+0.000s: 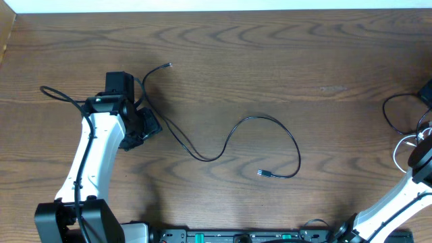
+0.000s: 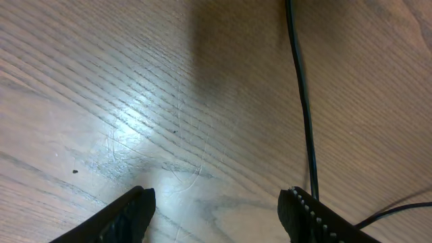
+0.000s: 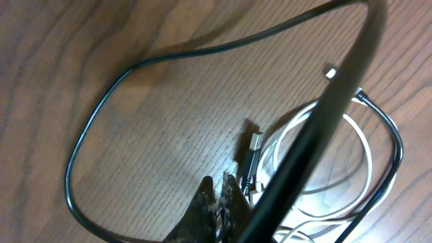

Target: Untangle cables

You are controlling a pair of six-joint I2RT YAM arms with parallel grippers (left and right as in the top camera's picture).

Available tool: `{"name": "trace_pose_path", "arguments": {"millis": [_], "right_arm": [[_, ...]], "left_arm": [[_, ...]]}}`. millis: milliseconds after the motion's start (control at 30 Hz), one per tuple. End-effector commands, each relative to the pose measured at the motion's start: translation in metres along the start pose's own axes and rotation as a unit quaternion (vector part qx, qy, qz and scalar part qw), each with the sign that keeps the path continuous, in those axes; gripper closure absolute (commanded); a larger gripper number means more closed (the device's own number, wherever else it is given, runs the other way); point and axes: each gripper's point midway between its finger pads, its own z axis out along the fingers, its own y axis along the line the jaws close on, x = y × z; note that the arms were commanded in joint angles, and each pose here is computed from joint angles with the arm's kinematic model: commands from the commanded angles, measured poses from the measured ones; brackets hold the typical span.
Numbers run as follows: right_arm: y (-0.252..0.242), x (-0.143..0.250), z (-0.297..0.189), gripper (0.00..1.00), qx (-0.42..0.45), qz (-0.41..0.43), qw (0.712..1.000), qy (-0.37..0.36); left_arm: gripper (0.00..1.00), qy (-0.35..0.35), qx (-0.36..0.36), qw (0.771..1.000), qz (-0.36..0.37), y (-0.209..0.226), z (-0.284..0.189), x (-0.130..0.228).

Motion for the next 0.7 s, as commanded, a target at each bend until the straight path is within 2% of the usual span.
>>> {"name": "trace_pose_path", "arguments": {"millis": [0,400,433,500,533,600,667], "right_arm": [[-0.0044,-0.0038,0.0002,0.99,0.006,0.006,1.0,-0.004],[-0.0042,-0.0049,0.0002,0.99,0.005,0.007,1.0,-0.006],[-0.0042,-0.0049,0.0002,0.94,0.005,0.007,1.0,-0.006],[-0.0041,-0.005,0.0002,0.55,0.005,0.007,1.0,-0.006],[-0.0039,-0.005,0.0002,0.23,0.005,0.007,1.0,-0.006],[-0.0002,-0.0059,0.0002,0.01,-0.006,0.006,1.0,-0.007],[0.0008,-0.0062,0.0002,0.01,-0.009,0.004,1.0,-0.008]], "left_arm": [[0.36,0.001,0.0,1.0,0.001,0.0004,-0.0012,-0.0001],[0.36,0.001,0.0,1.0,0.001,0.0004,-0.0012,0.0],[0.36,0.001,0.0,1.0,0.001,0.0004,-0.0012,0.0],[0.36,0.001,0.0,1.0,0.001,0.0004,-0.0012,0.0],[0.36,0.001,0.0,1.0,0.001,0.0004,-0.0012,0.0],[0.36,0.001,0.0,1.0,0.001,0.0004,-0.0012,0.0],[0.36,0.001,0.0,1.0,0.001,0.0004,-0.0012,0.0]]}}
